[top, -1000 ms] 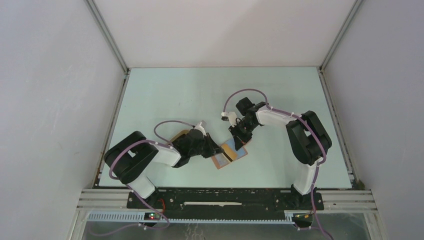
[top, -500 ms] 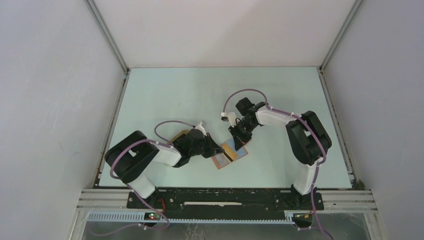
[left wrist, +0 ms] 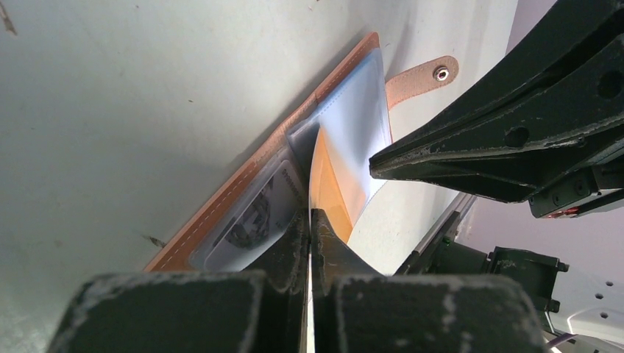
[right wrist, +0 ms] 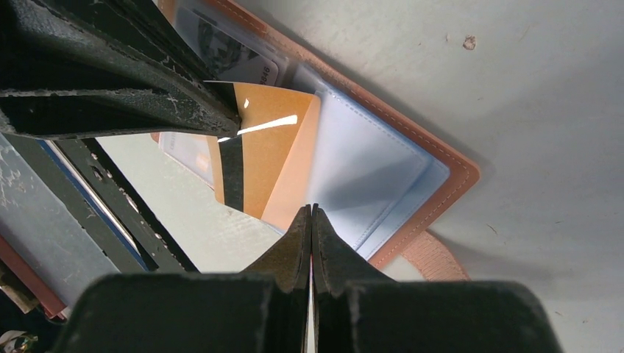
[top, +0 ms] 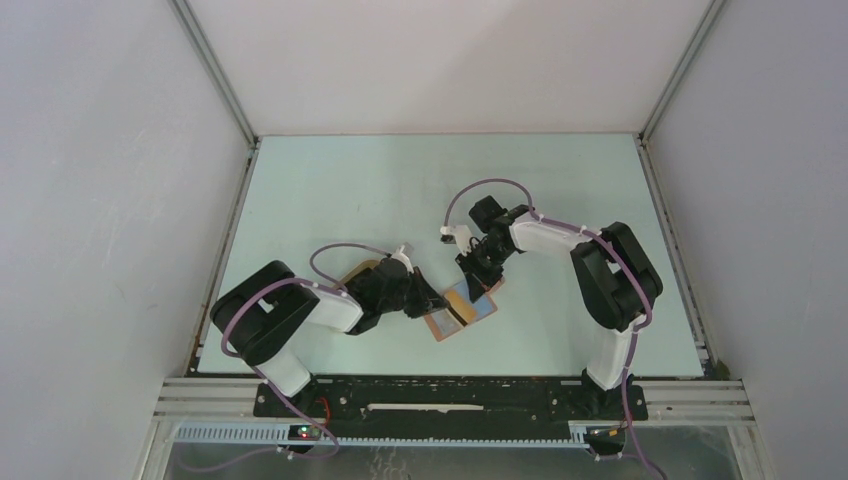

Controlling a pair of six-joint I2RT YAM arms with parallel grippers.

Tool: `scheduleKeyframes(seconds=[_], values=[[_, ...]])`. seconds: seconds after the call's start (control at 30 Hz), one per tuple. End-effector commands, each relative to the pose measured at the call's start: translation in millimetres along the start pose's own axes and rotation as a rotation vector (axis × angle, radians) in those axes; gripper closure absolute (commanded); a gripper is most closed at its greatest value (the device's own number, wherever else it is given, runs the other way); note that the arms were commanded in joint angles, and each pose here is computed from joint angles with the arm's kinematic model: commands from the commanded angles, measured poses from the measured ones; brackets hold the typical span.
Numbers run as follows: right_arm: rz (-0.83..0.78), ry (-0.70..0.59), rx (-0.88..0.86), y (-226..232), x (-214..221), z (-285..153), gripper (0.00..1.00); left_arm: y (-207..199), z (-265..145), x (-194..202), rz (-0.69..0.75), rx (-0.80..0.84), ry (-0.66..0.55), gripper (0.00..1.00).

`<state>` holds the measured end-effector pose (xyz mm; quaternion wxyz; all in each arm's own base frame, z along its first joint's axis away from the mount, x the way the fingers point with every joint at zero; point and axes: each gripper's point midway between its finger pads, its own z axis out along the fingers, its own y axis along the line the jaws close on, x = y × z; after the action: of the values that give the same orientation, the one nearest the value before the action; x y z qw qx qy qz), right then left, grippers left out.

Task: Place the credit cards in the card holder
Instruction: Insert the credit card into the card holder.

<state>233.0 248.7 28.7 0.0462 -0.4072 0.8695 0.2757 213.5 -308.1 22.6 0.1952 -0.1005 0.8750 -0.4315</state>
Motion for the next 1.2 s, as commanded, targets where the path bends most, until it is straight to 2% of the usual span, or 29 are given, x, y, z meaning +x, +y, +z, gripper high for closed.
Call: scheduleKeyframes(seconds=[0.0,0.17,1.17], values=[[-0.009,-0.033,0.040,-0.9,-14.7,-8.3,0.97,30.3,-4.2,25.8,-0.019,-0.112,0.105,0.99],[0.018,-0.020,0.098,-13.5,-12.8,-4.5,0.97,28.8,-3.8,29.3,-0.031,-0.109,0.126,0.99],[0.016,0.004,0.109,-16.4,-8.9,1.8,0.97,30.8,-6.6,45.9,-0.072,-0.156,0.236,0.99]])
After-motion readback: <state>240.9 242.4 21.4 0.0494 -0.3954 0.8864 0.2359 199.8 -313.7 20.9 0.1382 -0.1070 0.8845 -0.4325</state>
